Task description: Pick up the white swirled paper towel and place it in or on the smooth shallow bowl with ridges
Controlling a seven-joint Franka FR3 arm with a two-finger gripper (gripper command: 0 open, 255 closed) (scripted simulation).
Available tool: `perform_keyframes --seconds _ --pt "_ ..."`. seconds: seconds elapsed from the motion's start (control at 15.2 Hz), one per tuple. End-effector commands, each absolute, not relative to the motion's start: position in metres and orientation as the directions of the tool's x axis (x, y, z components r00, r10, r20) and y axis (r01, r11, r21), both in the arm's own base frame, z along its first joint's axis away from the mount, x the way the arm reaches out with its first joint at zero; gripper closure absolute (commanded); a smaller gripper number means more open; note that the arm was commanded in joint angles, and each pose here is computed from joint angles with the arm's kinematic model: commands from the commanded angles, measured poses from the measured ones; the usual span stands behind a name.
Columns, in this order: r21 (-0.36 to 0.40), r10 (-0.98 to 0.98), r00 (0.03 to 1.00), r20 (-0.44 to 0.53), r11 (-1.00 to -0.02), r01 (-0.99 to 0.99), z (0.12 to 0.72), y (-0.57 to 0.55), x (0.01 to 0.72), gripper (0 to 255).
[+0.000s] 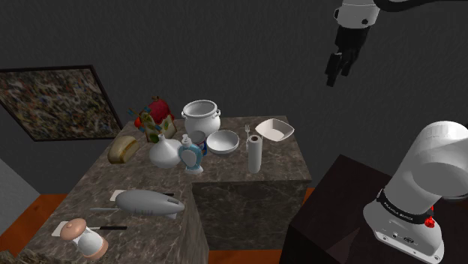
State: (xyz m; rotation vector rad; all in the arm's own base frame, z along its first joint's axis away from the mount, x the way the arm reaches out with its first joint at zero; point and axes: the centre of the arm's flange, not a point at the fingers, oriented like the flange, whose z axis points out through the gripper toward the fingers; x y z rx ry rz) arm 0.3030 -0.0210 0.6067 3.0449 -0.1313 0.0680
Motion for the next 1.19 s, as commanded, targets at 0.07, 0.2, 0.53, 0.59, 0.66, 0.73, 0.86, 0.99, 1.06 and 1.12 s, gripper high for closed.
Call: perform_keyframes --seconds 0.07,0.2,0.53,0.59,0.66,0.73,0.86,0.99,1.06,1.12 --pt "0.090 -0.069 0.996 0.048 -0.993 -0.073 0.597 -0.019 0.312 0" --pt "0.087 -0.040 0.998 0.048 -0.995 -0.044 0.578 -0.015 0.329 0" --pt "0.082 0.033 0.998 0.049 -0.996 0.029 0.531 -0.003 0.372 0" --pt "0.080 0.048 0.998 0.049 -0.996 0.044 0.522 0.000 0.381 0" --pt "0.079 0.062 0.997 0.049 -0.995 0.058 0.512 0.003 0.389 0" --pt "0.078 0.077 0.996 0.049 -0.994 0.073 0.503 0.006 0.397 0" --pt "0.076 0.106 0.993 0.050 -0.992 0.102 0.484 0.013 0.414 0" --pt "0.073 0.135 0.990 0.050 -0.989 0.131 0.466 0.020 0.430 0" --pt "0.072 0.150 0.987 0.050 -0.987 0.146 0.456 0.024 0.439 0" --pt "0.071 0.164 0.985 0.051 -0.984 0.160 0.447 0.028 0.447 0"
